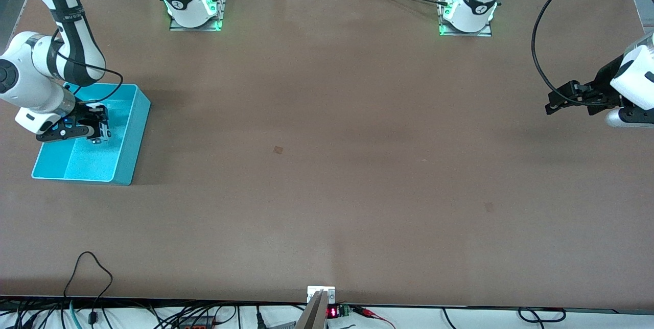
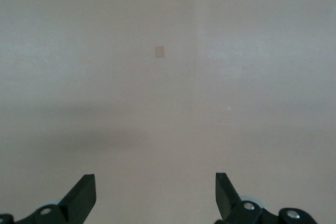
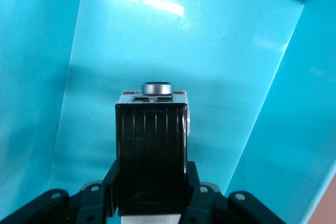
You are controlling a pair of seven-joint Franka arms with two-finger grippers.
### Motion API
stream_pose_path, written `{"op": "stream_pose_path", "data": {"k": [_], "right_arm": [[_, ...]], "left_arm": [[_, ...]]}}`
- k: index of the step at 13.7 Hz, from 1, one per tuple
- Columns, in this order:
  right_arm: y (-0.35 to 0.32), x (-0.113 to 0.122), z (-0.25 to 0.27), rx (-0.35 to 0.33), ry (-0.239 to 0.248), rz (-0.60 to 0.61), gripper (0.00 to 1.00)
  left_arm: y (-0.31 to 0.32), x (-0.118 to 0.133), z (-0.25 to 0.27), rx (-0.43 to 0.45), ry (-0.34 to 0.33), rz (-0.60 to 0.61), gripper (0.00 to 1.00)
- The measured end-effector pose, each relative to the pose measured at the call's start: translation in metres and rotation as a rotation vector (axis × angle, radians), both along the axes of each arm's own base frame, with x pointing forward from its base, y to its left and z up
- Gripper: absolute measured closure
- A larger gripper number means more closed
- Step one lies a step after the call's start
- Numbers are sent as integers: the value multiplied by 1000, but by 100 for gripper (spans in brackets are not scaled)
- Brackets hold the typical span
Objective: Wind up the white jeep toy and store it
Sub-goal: 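Lower the jeep into the cyan bin and open the right gripper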
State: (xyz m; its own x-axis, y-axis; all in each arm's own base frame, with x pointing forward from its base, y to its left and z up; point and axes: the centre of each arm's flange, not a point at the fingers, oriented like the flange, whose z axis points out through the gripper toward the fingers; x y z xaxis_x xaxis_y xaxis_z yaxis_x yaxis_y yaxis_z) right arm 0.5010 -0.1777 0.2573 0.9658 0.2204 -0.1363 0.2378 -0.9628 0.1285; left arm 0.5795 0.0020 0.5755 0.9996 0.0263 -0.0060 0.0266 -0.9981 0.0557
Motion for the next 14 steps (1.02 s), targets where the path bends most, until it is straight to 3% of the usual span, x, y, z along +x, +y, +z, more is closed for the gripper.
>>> {"op": "stream_pose_path", "data": {"k": [9,14], "right_arm": [[2,-41,-45,18,32,-44,49],[2,-38,-51,11,0,-46,49]], "left_arm": [[2,0,0,0,0,3,0],[2,0,0,0,0,3,0]]}}
